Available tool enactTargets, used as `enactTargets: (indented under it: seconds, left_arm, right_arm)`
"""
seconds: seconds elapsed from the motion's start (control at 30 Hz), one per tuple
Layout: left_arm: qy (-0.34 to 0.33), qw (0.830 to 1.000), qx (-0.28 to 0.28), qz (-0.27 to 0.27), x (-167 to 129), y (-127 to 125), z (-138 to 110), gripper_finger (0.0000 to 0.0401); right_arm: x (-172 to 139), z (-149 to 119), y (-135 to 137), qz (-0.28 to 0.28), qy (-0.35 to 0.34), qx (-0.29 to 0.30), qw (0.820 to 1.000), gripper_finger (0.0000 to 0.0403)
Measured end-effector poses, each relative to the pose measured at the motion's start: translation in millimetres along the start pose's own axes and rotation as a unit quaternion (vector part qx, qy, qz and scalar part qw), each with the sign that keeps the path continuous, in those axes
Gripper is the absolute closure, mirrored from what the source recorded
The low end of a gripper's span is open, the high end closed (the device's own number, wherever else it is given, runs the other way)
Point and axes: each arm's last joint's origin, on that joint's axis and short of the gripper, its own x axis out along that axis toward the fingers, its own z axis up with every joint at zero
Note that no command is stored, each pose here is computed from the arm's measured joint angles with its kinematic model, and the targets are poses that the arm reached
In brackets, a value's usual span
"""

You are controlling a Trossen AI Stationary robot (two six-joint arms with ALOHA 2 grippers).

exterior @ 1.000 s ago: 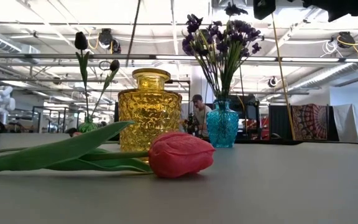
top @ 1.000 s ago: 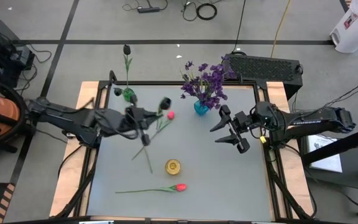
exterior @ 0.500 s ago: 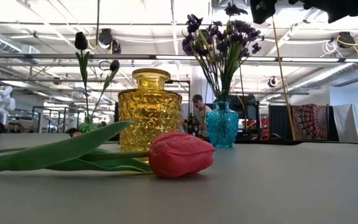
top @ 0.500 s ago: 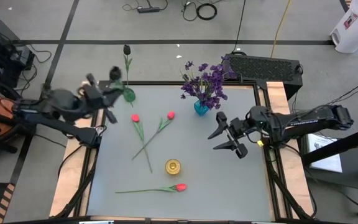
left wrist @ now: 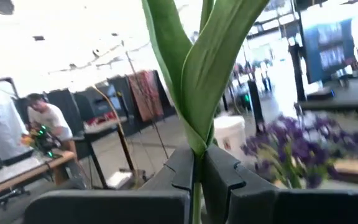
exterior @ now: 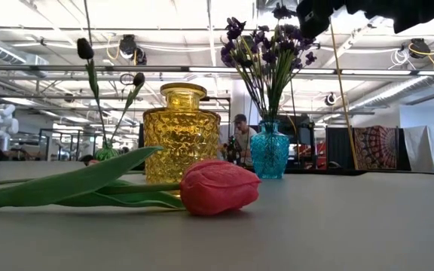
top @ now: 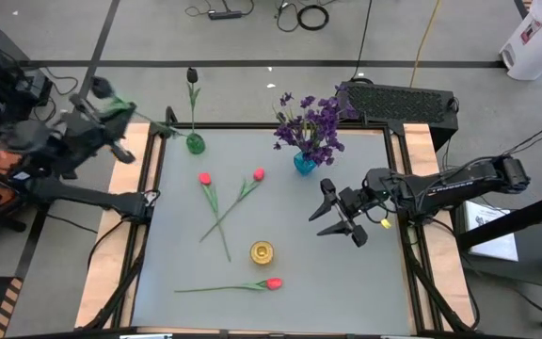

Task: Sort flowers into vase by color
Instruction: Put the black flower into the green vase

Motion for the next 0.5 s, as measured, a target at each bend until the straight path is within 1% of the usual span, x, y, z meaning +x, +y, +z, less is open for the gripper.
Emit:
enactTargets:
  seconds: [0.07, 0.13, 0.23, 0.37, 0.5]
  left_arm:
    - [-0.020, 1.000, -0.012, 0.008, -8, 9, 2, 0.0384]
    - [-0.040, 0.999, -0.025, 0.003, -14, 15, 3, 0.0384]
    - [-0.066, 0.997, -0.038, -0.001, -20, 21, 5, 0.0384]
    - [-0.067, 0.998, -0.016, 0.012, -23, 25, 5, 0.0384]
    - [-0.052, 0.998, 0.004, 0.034, -23, 26, 4, 0.0384]
  right_arm:
    - [2, -2, -1, -0.002, 0.005, 0.002, 1.000, 0.0206]
    - [4, -4, -3, -0.003, 0.008, 0.004, 1.000, 0.0206]
    - [7, -6, -5, -0.021, 0.010, 0.005, 1.000, 0.0206]
    - [10, -10, -8, -0.040, 0.016, 0.007, 0.999, 0.0206]
    - [13, -12, -9, -0.040, 0.018, 0.007, 0.999, 0.0206]
